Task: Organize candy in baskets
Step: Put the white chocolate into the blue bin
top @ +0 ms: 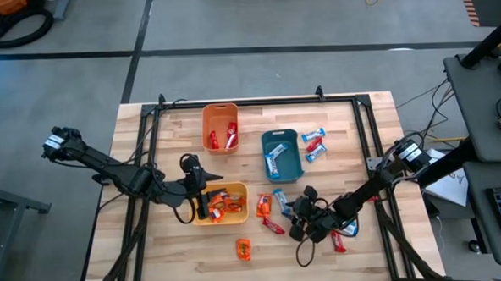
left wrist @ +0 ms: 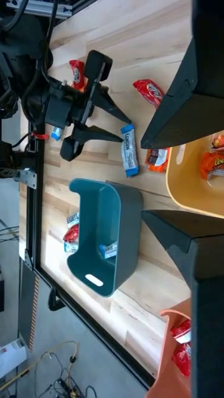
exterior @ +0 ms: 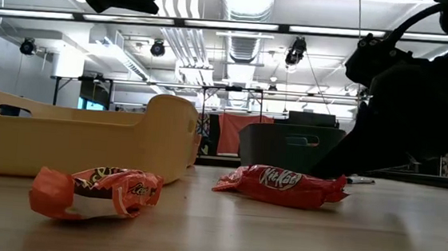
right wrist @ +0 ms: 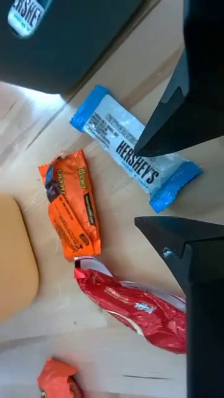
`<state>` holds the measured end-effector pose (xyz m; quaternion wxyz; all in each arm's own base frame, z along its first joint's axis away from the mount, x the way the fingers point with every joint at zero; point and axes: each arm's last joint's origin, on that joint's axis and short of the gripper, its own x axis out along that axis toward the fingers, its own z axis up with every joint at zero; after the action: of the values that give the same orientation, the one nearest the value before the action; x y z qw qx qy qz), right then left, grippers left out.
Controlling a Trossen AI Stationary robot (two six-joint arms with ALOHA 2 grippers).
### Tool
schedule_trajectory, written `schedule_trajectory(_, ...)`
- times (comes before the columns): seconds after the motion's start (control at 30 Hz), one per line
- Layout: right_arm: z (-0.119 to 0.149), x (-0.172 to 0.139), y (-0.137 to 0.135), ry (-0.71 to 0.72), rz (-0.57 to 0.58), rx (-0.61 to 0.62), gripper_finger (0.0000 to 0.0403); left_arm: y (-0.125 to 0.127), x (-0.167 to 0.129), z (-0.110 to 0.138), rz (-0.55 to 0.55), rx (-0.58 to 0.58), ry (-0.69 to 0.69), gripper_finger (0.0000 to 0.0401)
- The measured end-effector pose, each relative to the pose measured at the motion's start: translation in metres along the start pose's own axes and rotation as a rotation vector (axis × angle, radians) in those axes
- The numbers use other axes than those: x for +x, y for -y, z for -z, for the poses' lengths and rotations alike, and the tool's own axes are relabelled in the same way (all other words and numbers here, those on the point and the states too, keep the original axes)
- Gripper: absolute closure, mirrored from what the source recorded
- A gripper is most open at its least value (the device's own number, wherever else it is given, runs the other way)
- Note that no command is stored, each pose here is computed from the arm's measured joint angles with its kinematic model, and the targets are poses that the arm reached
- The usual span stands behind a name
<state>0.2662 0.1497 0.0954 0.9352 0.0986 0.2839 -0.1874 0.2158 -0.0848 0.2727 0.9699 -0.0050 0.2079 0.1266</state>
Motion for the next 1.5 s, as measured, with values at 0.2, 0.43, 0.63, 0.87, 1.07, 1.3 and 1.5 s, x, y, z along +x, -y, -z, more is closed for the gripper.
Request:
schedule_trajectory(0.2, 0.000, 0.000, 0.000, -0.012, -0.010, -0.012, 0.0248, 0.000, 0.000, 0.000, 0.000, 0.000, 0.000, 0.0247)
schedule_trajectory(0.43, 0.000, 0.000, 0.000, -0.017, -0.019, -0.018, 0.0320, 0.000, 0.000, 0.000, 0.000, 0.000, 0.000, 0.0247)
schedule_trajectory(0.63, -0.004, -0.003, -0.002, -0.026, -0.056, -0.011, 0.0313, 0.000, 0.000, 0.000, 0.000, 0.000, 0.000, 0.0247)
schedule_trajectory(0.87, -0.006, -0.004, -0.002, -0.028, -0.069, -0.154, 0.0202, 0.000, 0.000, 0.000, 0.000, 0.000, 0.000, 0.0247)
schedule_trajectory(1.07, -0.009, -0.001, 0.002, -0.008, -0.033, -0.298, 0.0114, 0.000, 0.000, 0.000, -0.001, 0.000, 0.000, 0.0247)
schedule_trajectory(1.3, -0.013, 0.007, 0.012, -0.047, -0.007, -0.332, 0.0104, 0.000, 0.000, 0.000, -0.001, 0.000, 0.000, 0.0247)
schedule_trajectory(1.5, -0.009, 0.013, 0.014, -0.084, -0.029, -0.333, 0.0137, 0.000, 0.000, 0.000, -0.001, 0.014, 0.000, 0.0247)
